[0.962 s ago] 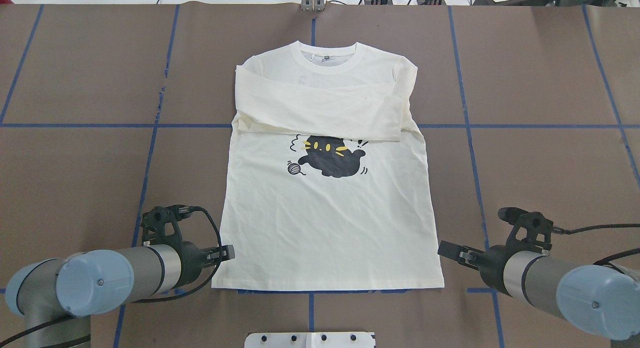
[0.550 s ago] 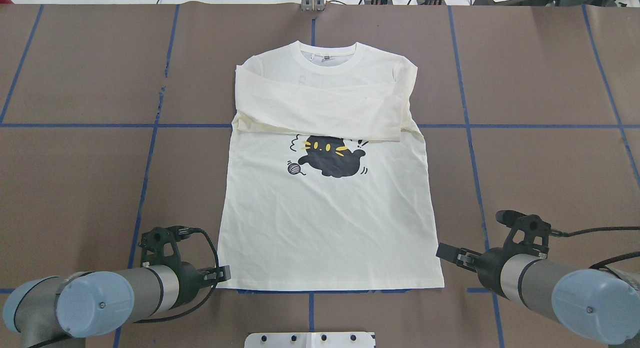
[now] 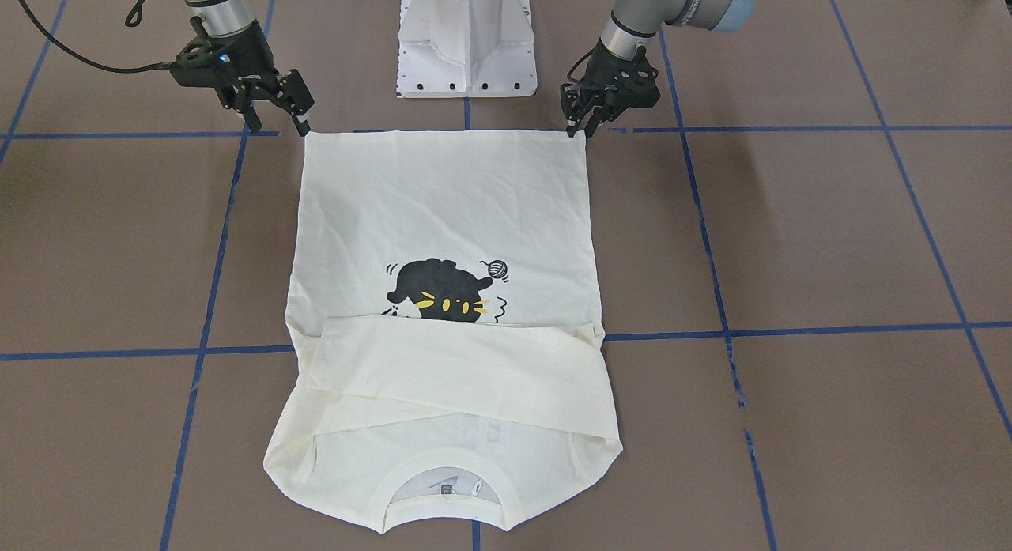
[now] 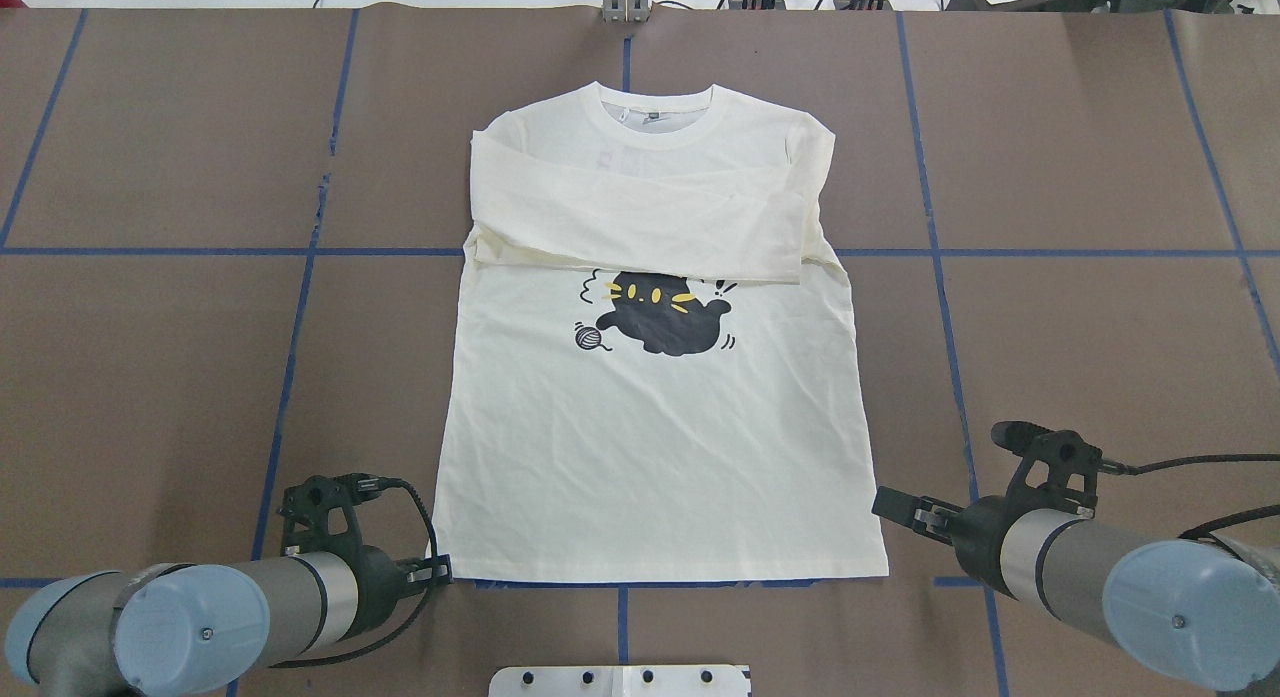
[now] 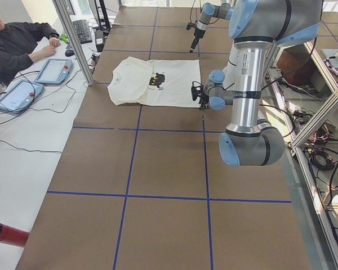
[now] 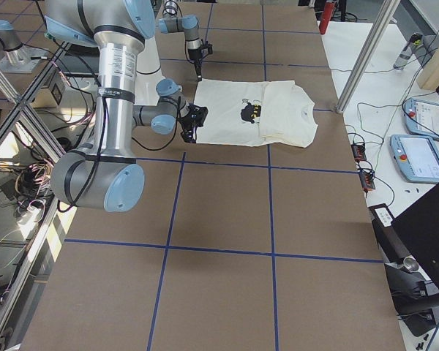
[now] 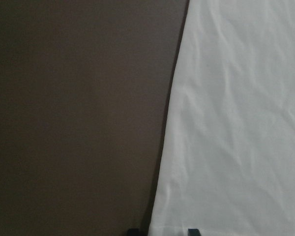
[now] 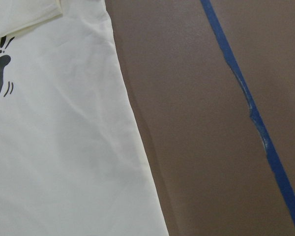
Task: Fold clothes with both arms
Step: 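Position both grippers at the hem corners nearest the robot and grasp them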
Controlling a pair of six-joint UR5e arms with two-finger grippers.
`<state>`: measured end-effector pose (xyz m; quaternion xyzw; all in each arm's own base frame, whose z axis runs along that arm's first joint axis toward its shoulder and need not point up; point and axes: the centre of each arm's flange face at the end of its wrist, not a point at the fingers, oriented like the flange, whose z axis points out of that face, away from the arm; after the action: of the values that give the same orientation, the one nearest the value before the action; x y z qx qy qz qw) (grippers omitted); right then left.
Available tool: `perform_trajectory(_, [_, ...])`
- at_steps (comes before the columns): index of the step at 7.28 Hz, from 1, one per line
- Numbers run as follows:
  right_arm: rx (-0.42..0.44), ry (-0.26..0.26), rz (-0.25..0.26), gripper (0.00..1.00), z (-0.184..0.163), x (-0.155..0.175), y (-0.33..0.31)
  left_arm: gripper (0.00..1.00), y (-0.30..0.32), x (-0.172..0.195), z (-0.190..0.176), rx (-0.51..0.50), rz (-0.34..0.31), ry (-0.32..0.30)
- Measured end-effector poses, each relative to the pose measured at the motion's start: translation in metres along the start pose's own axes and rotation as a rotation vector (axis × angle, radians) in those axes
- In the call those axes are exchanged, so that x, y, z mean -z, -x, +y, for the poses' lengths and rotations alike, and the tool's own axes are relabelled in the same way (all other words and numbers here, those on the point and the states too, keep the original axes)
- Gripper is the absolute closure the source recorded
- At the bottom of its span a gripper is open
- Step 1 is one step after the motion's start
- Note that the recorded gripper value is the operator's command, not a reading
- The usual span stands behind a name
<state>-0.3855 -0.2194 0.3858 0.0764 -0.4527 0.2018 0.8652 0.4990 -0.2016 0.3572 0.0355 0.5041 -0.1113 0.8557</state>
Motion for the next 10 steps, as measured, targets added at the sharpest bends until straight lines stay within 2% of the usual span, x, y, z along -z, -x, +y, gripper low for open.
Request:
perform_trajectory(5, [0.002,0.000,0.001,0.00,0.000,-0.001,0.000,1.00,0.001,0.000,0.001,0.010,-0.004,0.001])
perform_trajectory(6, [0.002,0.000,0.002,0.05,0.001,-0.001,0.000,1.00,0.002,0.000,0.001,0.010,-0.006,0.001])
perform_trajectory(8, [-0.023,0.005,0.003,0.21,0.004,-0.001,-0.001,1.00,0.001,0.000,0.000,0.010,-0.003,-0.003])
perform_trajectory(10, [-0.101,0.005,-0.003,0.23,0.019,-0.006,0.004,1.00,-0.006,0.004,-0.002,0.012,0.015,-0.029])
